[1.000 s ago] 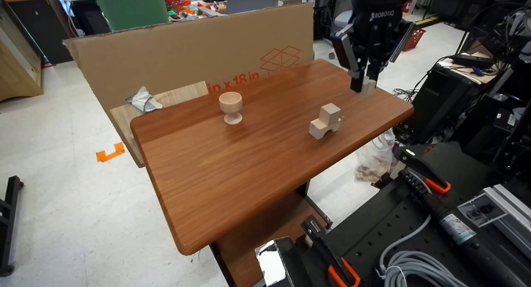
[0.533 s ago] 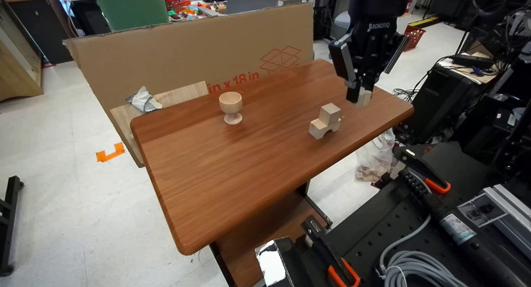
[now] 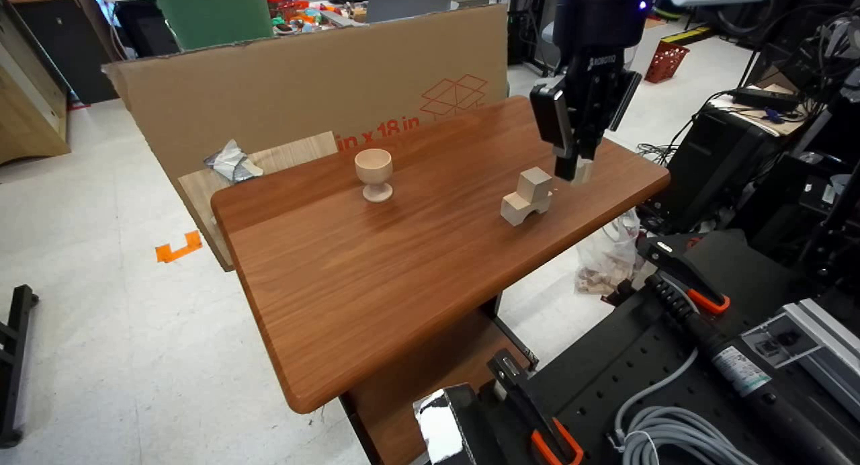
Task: Stack the toys
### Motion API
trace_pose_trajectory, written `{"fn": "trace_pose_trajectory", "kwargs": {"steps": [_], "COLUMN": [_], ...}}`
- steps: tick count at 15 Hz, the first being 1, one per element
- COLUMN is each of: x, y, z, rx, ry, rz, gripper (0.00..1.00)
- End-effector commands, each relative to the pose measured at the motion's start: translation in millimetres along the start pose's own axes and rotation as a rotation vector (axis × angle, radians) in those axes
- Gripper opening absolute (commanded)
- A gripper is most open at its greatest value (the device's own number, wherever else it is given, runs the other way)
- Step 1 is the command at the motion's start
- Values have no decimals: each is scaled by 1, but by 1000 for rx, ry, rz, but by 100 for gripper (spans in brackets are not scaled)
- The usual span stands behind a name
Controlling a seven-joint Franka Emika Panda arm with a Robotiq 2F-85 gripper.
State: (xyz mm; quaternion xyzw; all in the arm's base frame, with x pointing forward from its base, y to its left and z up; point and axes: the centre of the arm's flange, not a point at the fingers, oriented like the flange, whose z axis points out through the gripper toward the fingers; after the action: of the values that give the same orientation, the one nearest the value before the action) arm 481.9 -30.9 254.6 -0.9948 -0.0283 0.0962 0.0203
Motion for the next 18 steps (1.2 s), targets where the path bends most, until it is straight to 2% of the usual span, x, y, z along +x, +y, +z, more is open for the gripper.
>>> {"fn": "trace_pose_trajectory", "kwargs": {"steps": [1, 10, 17, 18], "x": [17, 43, 36, 35], "y": [-6, -5, -8, -9], "z": [1, 3, 7, 6], "rx": [15, -14, -30, -35], "ry": [23, 89, 91, 102], "rz": [-31, -29, -40, -38], "gripper": [7, 7, 7, 53]}}
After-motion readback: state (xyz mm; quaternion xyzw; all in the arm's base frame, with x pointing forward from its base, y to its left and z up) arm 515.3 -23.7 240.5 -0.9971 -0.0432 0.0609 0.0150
